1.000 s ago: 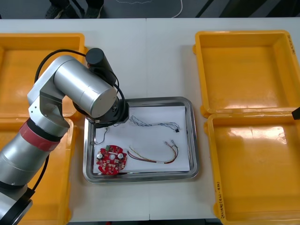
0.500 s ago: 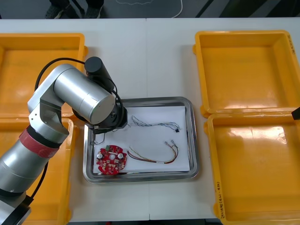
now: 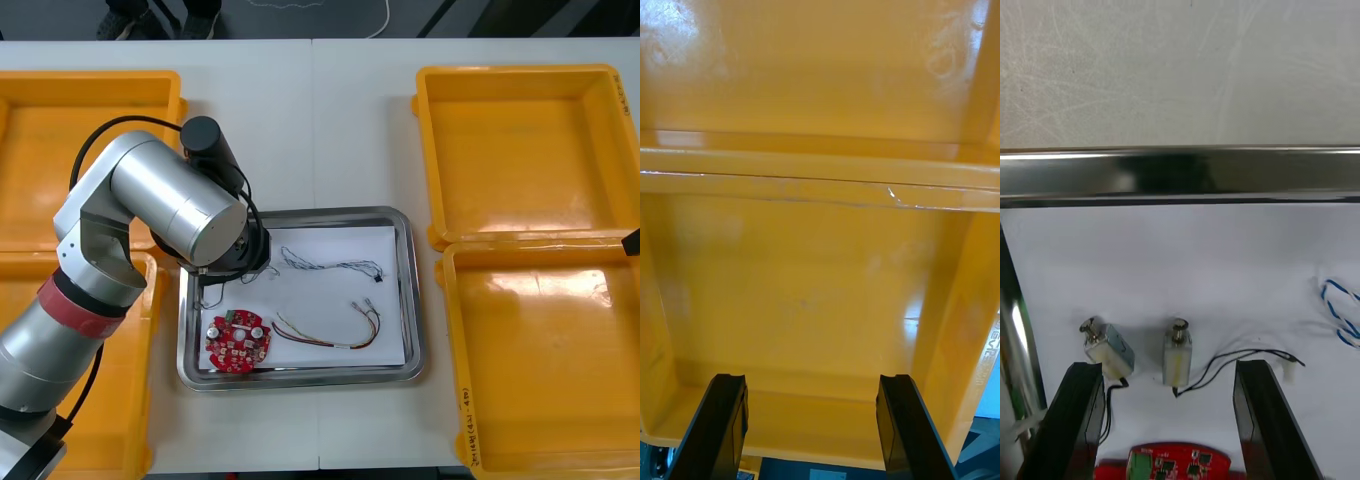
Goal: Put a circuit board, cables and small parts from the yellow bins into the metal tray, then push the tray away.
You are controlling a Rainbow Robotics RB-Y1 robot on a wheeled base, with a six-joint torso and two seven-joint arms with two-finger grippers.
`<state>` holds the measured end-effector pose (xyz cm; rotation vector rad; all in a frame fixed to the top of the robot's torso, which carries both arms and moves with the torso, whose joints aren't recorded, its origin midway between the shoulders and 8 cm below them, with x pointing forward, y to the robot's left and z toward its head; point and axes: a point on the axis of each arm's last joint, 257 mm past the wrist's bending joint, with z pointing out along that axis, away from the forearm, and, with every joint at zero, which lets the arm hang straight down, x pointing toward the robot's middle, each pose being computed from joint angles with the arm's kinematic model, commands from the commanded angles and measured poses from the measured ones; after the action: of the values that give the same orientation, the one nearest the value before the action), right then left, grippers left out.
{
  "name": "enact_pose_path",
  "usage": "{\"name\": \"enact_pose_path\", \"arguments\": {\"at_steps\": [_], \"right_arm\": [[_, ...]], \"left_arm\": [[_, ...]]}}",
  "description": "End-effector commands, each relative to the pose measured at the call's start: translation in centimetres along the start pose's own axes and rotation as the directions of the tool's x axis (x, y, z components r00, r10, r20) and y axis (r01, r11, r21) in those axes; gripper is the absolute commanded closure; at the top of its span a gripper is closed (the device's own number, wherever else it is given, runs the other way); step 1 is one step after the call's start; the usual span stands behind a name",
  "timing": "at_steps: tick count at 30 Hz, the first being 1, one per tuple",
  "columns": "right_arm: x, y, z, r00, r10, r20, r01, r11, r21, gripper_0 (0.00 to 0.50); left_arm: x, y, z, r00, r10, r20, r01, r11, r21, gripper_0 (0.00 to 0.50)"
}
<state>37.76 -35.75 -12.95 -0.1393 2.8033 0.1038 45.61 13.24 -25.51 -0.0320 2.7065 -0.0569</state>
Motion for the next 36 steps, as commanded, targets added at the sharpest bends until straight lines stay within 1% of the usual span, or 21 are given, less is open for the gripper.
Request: {"name": "enact_pose_path", "arguments": {"at_steps": [1,6,9,11,15,16,18,21,25,27,29,32,33,35,36], "right_arm": [[-0.2,-1.6,-1.6,0.999,0.037,0.02,-0.038,0.999,0.039,0.0],[-0.2,-1.6,-1.6,0.999,0.035,0.019,-0.036,0.999,0.038,0.0],[-0.1,-1.5,-1.6,0.999,0.035,0.018,-0.036,0.999,0.035,0.0],[-0.1,-1.5,-1.6,0.999,0.033,0.017,-0.034,0.999,0.034,0.0],[-0.1,-1.5,-1.7,0.999,0.032,0.017,-0.033,0.999,0.034,0.0],[-0.1,-1.5,-1.7,0.999,0.032,0.017,-0.033,0.999,0.034,0.0],[-0.1,-1.5,-1.7,0.999,0.029,0.016,-0.029,0.999,0.035,0.0],[-0.1,-1.4,-1.7,1.0,0.028,0.015,-0.028,0.999,0.032,0.0],[0.0,-1.4,-1.8,1.0,0.025,0.014,-0.025,0.999,0.031,0.0],[0.0,-1.4,-1.8,1.0,0.022,0.013,-0.023,0.999,0.031,0.0],[0.0,-1.4,-1.8,1.0,0.022,0.011,-0.022,0.999,0.03,0.0],[0.0,-1.3,-1.9,1.0,0.02,0.011,-0.02,0.999,0.026,0.0],[0.0,-1.3,-1.9,1.0,0.02,0.011,-0.02,0.999,0.026,0.0],[0.1,-1.2,-1.8,1.0,0.019,0.01,-0.019,1.0,0.023,0.0],[0.1,-1.2,-1.8,1.0,0.019,0.01,-0.019,1.0,0.023,0.0]], "left_arm": [[-0.6,-1.4,-3.0,0.995,0.086,0.051,-0.088,0.995,0.038,0.0],[-1.1,-1.2,-5.2,0.993,0.084,0.083,-0.088,0.995,0.044,0.0],[-1.8,-1.1,-7.5,0.989,0.082,0.126,-0.09,0.994,0.055,0.0],[-2.0,-0.8,-8.5,0.987,0.079,0.142,-0.088,0.994,0.059,0.0],[-3.5,-0.5,-10.7,0.977,0.058,0.205,-0.078,0.993,0.092,0.0],[-3.6,-0.4,-11.0,0.976,0.057,0.21,-0.078,0.992,0.094,0.0],[-4.6,0.0,-12.1,0.97,0.062,0.234,-0.088,0.991,0.1,0.0],[-5.8,0.7,-13.4,0.964,0.07,0.255,-0.099,0.99,0.103,0.0],[-6.9,2.2,-14.8,0.961,0.059,0.271,-0.092,0.99,0.107,0.0],[-7.6,3.5,-15.6,0.959,0.035,0.28,-0.07,0.991,0.116,0.0],[-8.0,4.6,-16.0,0.959,0.024,0.283,-0.059,0.992,0.116,0.0],[-8.5,6.6,-16.6,0.959,0.013,0.284,-0.043,0.994,0.1,0.0],[-8.8,7.5,-16.9,0.958,0.01,0.287,-0.036,0.996,0.087,0.0],[-9.1,9.1,-17.2,0.96,0.004,0.28,-0.024,0.997,0.07,0.0],[-9.1,9.5,-17.3,0.961,0.002,0.278,-0.022,0.997,0.068,0.0]]}}
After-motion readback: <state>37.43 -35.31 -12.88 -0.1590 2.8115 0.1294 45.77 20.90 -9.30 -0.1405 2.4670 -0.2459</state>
